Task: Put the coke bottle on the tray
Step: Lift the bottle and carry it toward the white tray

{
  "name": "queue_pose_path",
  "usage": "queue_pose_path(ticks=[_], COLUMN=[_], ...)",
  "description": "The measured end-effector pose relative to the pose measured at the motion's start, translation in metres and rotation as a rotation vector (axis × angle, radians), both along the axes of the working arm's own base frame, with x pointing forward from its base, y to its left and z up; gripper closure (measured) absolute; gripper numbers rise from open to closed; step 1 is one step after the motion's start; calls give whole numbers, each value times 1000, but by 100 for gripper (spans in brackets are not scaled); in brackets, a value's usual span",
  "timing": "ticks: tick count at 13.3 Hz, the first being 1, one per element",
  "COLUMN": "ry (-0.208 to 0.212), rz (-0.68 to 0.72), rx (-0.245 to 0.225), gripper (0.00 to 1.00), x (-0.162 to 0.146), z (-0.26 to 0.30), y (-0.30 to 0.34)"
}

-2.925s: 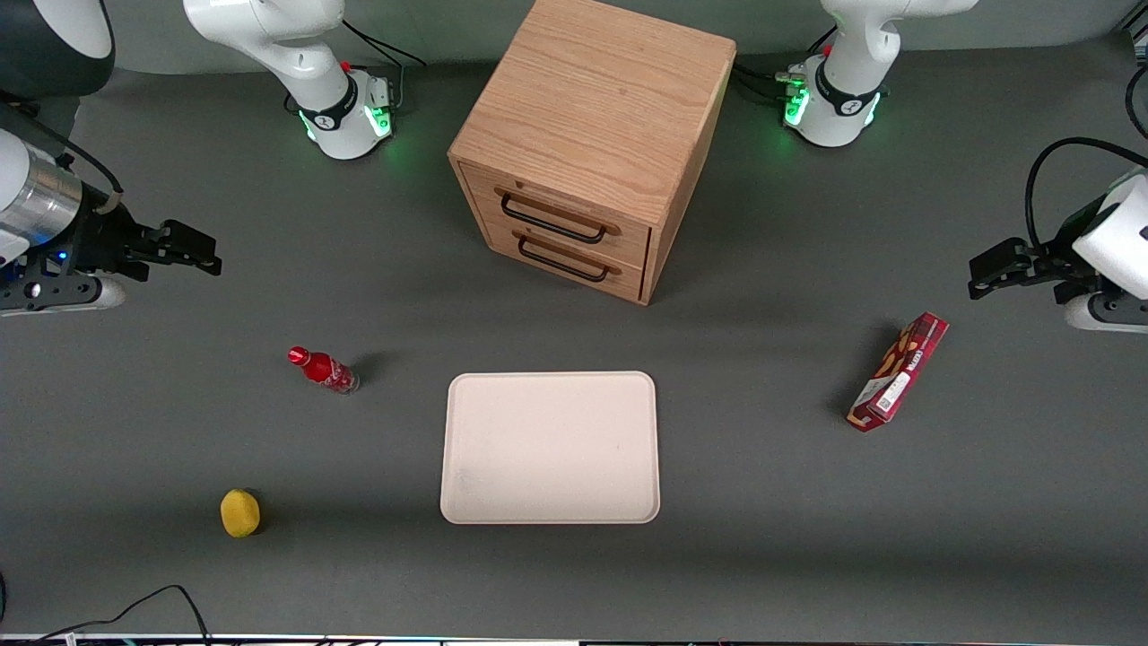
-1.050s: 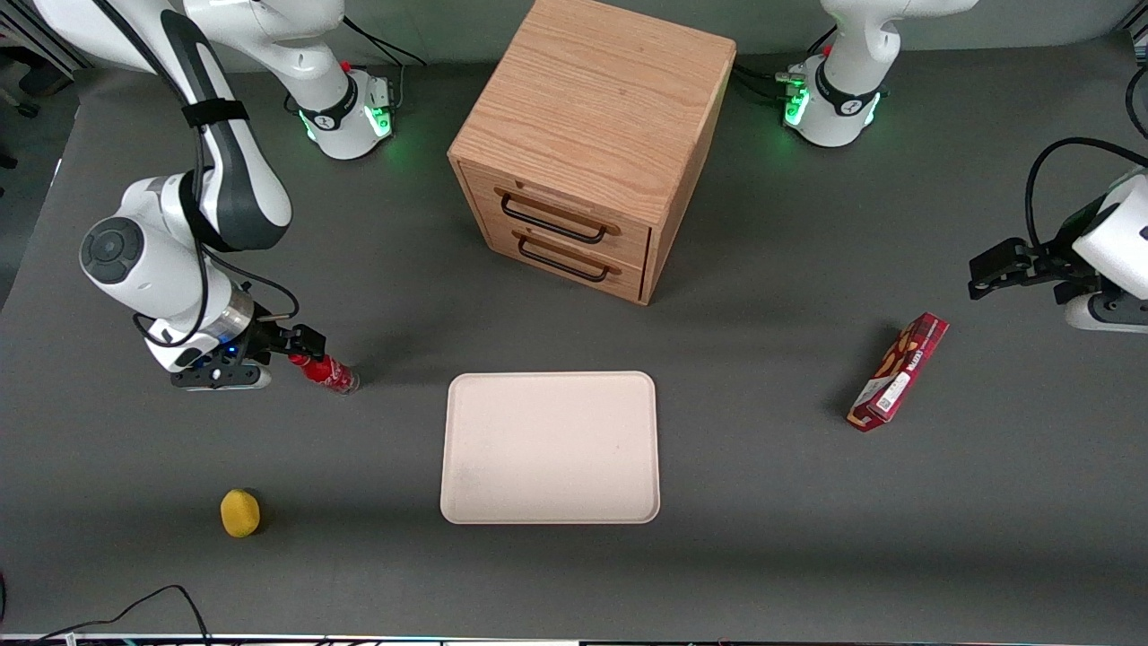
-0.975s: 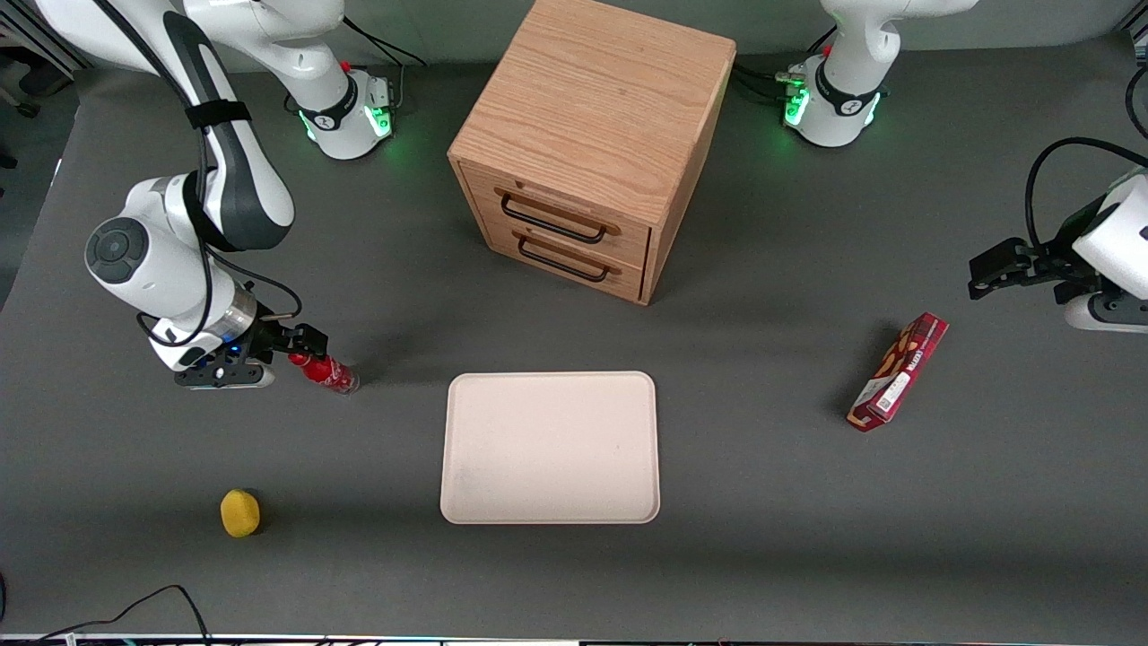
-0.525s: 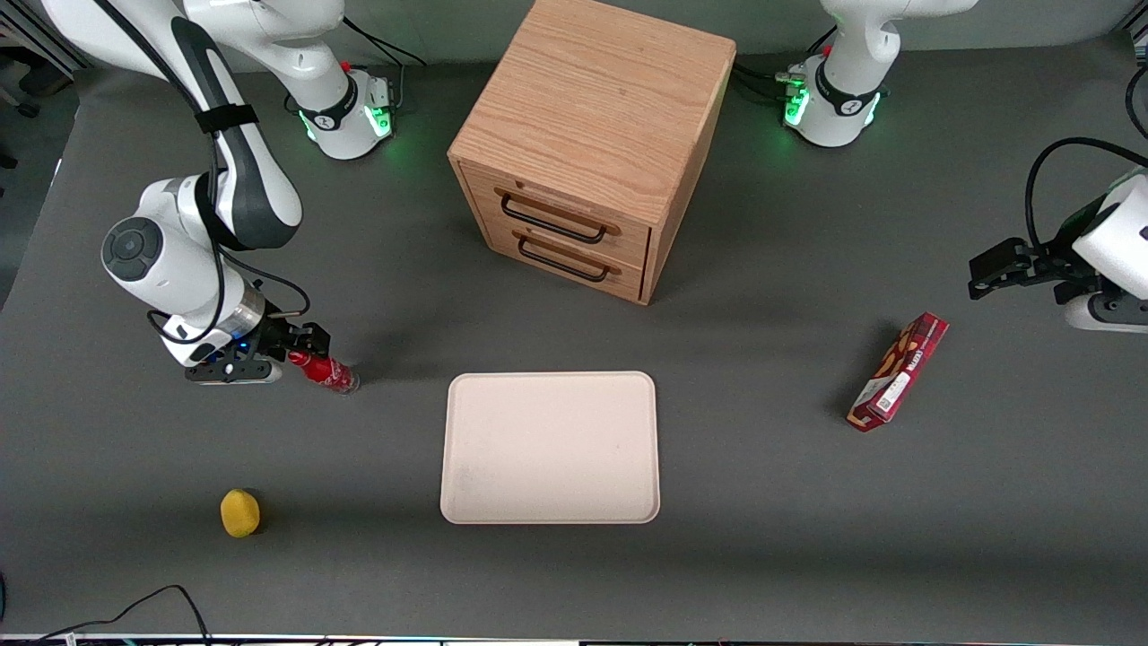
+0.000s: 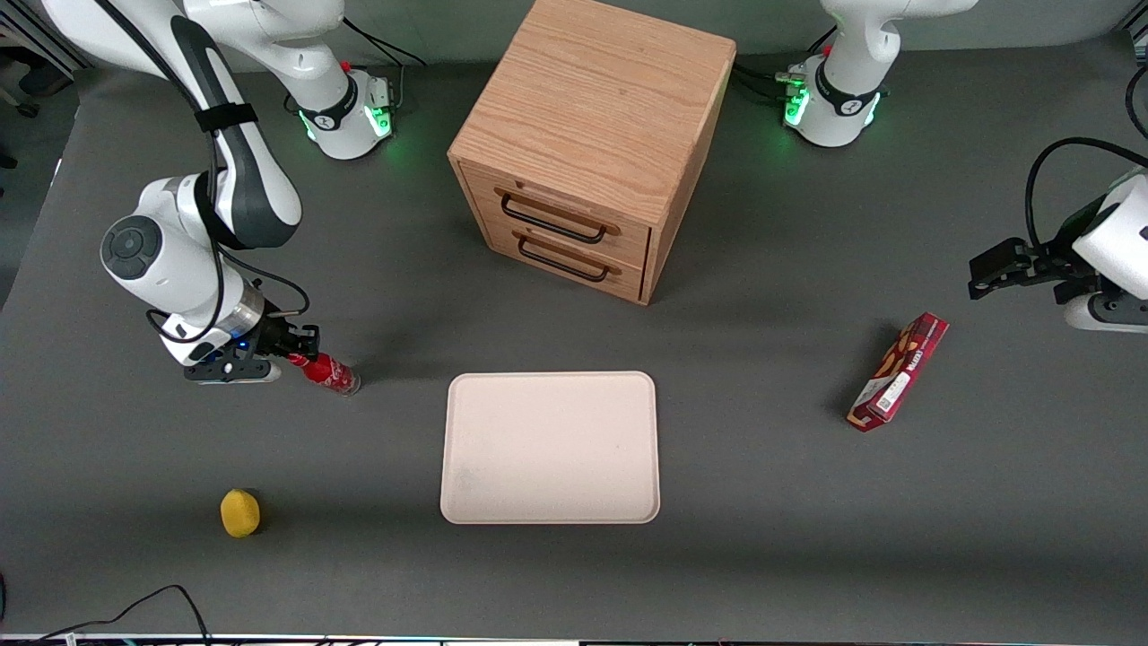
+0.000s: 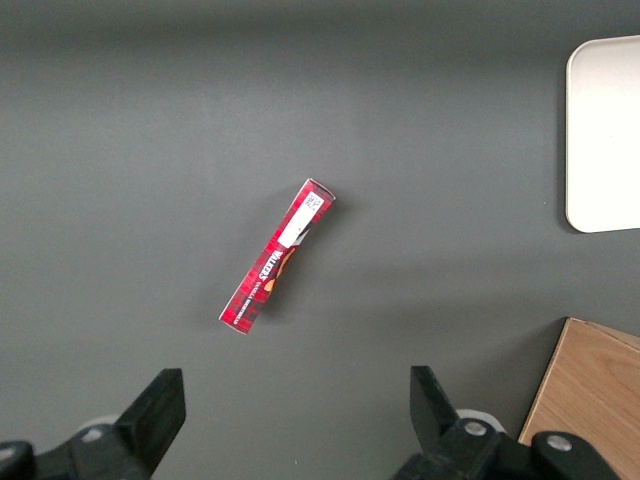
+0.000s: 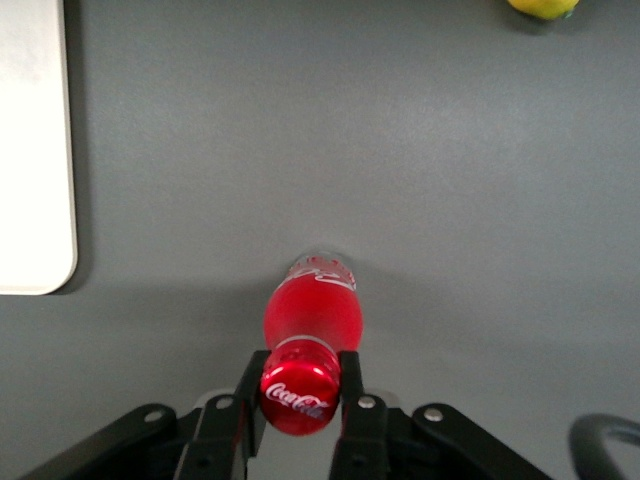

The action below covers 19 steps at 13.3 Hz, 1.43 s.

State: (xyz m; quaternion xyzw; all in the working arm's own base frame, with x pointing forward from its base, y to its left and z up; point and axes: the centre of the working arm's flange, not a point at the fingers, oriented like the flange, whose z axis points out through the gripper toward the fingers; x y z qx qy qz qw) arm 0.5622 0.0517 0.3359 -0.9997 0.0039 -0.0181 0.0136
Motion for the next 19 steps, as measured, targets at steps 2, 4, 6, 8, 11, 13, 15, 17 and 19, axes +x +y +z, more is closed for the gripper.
queue_pose_path(ticks=[2, 4, 6, 8, 11, 13, 15, 17, 19], ry=[40, 68, 67, 55, 57, 85, 96, 62, -13], rz=[4, 5, 7, 11, -6, -27, -32, 0, 42], rx=[-1, -1, 0, 1, 3, 2, 0, 8, 28], gripper=[69, 69, 69, 69, 69, 69, 69, 69, 69], x=[13, 26, 29, 27, 29, 54, 87, 115, 134], z=[41, 111, 184, 243, 288, 259, 218, 171, 126], y=[2, 2, 1, 2, 7, 36, 98, 169, 220])
